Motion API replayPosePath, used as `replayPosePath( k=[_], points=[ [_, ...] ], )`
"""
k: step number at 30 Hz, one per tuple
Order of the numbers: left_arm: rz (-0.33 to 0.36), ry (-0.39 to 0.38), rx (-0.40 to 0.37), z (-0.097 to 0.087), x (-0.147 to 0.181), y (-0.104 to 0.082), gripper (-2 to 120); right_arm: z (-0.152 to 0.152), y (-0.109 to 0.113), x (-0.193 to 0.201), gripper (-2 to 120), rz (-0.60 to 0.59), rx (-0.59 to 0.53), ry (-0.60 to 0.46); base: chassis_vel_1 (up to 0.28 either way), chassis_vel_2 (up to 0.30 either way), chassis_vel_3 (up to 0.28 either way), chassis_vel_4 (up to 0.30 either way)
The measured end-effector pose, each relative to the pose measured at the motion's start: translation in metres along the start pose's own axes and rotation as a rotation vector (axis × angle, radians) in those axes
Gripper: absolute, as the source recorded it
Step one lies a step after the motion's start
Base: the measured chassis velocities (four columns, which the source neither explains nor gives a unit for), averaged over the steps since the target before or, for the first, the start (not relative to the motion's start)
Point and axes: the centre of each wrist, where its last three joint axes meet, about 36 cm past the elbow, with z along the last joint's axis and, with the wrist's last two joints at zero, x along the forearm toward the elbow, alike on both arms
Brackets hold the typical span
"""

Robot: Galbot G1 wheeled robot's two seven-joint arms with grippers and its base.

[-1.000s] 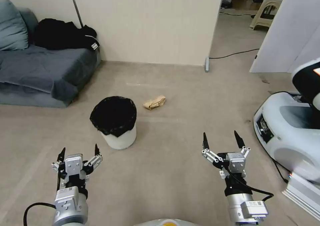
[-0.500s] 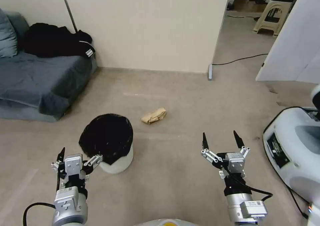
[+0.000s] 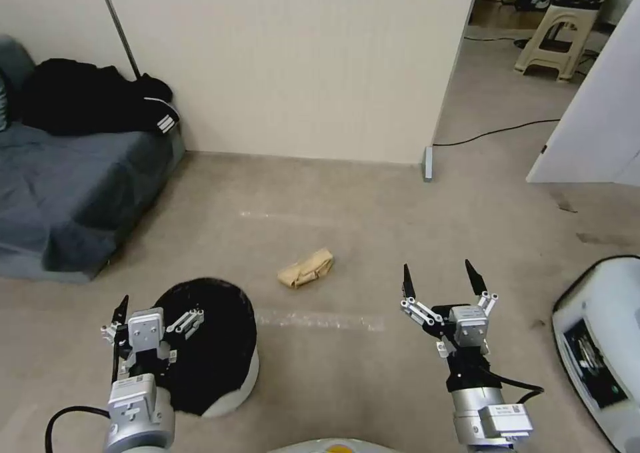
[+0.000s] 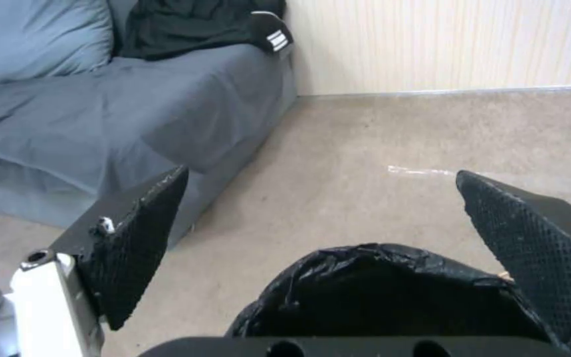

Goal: Pick up the trash bin, then pick up the garbage from the floor and place it into the trash bin.

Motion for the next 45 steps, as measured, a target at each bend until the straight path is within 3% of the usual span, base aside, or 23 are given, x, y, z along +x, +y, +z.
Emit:
replayPosePath(
  k=[6, 13, 18, 21, 27, 33, 45],
  points=[
    [-0.006, 0.001, 0.001, 0.0, -0.001, 0.001, 99, 0.001, -0.001, 0.0, 100, -0.001, 0.015, -0.01, 0.02, -0.011, -0.006, 0.017],
    [-0.062, 0.05, -0.003, -0.012, -0.014, 0.01, 100, 0.002, -0.001, -0.001, 100, 0.006, 0.036, -0.01, 0.008, -0.005, -0.004, 0.003],
    [-0.104, 0.135, -0.016, -0.026, -0.032, 0.017, 100, 0.003, -0.001, -0.001, 100, 0.009, 0.039, -0.006, 0.0, 0.0, 0.0, 0.0],
    [-0.106, 0.225, -0.033, -0.039, -0.037, 0.023, 100, 0.004, -0.001, -0.001, 100, 0.017, 0.043, -0.001, 0.0, 0.0, 0.0, 0.0],
    [-0.085, 0.281, -0.045, -0.044, -0.043, 0.032, 100, 0.005, -0.001, -0.001, 100, 0.017, 0.044, 0.0, 0.0, 0.0, 0.0, 0.0],
    [-0.077, 0.342, -0.037, -0.026, -0.059, 0.037, 100, 0.009, 0.0, -0.001, 100, 0.011, 0.027, 0.007, 0.0, 0.0, 0.0, 0.0],
    [0.049, 0.476, 0.017, 0.014, -0.064, 0.036, 100, 0.011, 0.001, 0.0, 100, 0.007, 0.026, 0.01, 0.0, 0.0, 0.0, 0.0]
  ],
)
